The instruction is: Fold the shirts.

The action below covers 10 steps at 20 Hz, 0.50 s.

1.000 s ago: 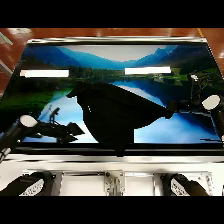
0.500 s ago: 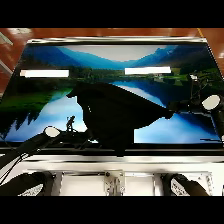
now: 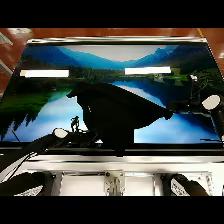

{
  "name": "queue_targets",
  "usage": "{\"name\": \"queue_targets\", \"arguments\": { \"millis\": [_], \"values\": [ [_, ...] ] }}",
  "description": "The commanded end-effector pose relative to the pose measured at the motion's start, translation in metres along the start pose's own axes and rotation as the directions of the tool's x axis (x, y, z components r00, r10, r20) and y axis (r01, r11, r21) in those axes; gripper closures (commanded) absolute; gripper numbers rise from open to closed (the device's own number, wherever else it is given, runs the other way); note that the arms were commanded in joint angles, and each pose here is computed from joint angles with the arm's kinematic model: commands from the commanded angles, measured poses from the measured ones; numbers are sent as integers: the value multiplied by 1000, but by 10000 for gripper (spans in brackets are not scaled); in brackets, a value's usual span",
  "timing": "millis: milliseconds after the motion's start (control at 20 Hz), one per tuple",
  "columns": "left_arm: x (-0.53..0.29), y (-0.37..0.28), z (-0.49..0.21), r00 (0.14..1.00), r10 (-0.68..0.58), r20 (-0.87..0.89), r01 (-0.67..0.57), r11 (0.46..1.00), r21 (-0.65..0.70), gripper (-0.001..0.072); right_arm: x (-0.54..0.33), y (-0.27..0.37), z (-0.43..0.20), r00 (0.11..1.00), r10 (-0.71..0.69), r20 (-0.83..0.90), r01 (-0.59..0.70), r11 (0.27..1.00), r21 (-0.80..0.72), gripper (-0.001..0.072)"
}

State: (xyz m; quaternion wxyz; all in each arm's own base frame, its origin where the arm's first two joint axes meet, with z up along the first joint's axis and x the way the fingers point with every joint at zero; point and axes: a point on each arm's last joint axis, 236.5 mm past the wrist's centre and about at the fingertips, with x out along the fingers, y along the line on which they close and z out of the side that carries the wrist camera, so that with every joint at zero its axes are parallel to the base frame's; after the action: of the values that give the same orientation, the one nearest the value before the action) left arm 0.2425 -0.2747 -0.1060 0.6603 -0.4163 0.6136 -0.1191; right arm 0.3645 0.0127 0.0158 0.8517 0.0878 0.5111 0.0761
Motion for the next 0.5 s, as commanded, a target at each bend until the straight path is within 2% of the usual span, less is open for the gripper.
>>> {"name": "queue_targets", "arguments": {
  "millis": [0,100,200,300,350,450],
  "values": [
    [-9,-28,29,995,-57,81,49,994,95,672,-1,0,-2,1000,0,-6,0,1000,-5,642],
    [-42,-69,51,980,-134,148,91,959,268,673,-7,1,5,1000,-7,25,8,999,-37,642],
    [-99,-114,71,953,-214,213,80,858,507,672,-37,1,29,993,-40,113,56,989,-140,642],
    [-183,-166,89,892,-329,309,61,767,639,672,-97,11,72,955,-60,289,135,960,-244,642],
    [-244,-199,97,818,-419,393,32,716,697,672,-139,20,97,912,-66,405,188,944,-270,642],
    [-384,-259,91,590,-589,551,-117,613,781,672,-234,42,135,769,-54,637,284,921,-265,642]
  ]
}}
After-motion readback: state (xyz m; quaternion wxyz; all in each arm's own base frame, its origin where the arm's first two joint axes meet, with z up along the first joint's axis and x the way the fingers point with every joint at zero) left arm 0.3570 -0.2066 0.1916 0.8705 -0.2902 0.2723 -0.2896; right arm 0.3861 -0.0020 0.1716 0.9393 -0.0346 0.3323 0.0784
